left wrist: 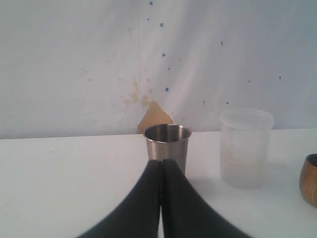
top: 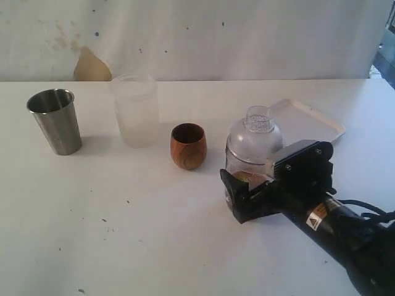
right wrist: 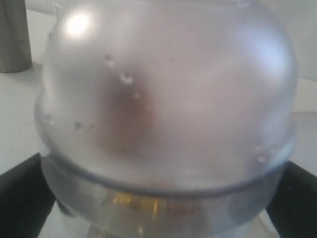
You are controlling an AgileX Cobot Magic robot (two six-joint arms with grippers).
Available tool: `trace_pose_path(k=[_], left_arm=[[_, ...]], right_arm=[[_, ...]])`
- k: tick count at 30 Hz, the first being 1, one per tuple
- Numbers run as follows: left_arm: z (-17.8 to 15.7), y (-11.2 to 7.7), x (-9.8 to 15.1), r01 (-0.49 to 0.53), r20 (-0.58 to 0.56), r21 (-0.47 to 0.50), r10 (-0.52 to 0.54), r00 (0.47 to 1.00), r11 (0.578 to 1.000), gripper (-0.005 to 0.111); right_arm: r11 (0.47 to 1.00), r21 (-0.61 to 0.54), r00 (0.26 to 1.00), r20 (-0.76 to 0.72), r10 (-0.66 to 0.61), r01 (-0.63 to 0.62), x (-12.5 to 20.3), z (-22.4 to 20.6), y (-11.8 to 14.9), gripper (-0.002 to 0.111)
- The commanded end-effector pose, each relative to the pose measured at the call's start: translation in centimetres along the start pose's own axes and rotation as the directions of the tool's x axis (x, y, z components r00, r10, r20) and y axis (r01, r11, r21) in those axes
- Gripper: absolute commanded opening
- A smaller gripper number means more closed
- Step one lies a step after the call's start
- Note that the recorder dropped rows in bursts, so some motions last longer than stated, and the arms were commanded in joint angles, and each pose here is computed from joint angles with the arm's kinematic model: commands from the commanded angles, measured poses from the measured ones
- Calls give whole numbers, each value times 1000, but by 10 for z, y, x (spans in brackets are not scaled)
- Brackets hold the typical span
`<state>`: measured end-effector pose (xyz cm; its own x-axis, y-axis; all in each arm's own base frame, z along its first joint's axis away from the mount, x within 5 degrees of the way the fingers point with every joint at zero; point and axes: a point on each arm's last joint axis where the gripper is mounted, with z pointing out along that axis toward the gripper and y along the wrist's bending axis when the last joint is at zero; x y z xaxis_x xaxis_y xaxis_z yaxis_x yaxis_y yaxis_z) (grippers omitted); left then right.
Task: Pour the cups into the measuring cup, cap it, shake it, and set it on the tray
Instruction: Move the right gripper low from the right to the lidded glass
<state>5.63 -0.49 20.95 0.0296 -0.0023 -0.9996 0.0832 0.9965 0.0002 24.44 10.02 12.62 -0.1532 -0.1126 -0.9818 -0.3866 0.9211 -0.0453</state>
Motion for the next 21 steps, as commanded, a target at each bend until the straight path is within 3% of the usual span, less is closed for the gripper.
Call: trace_pose_path(k=[1, 21], left_arm=[[0, 0, 1, 10, 3, 4, -10, 1000, 1000, 0], [0, 0, 1, 10, 3, 4, -10, 1000, 1000, 0]], right_arm=[[1000, 1, 1000, 5, 5, -5, 2, 7, 0, 102], [999, 32, 999, 9, 35, -35, 5, 23, -3, 102]])
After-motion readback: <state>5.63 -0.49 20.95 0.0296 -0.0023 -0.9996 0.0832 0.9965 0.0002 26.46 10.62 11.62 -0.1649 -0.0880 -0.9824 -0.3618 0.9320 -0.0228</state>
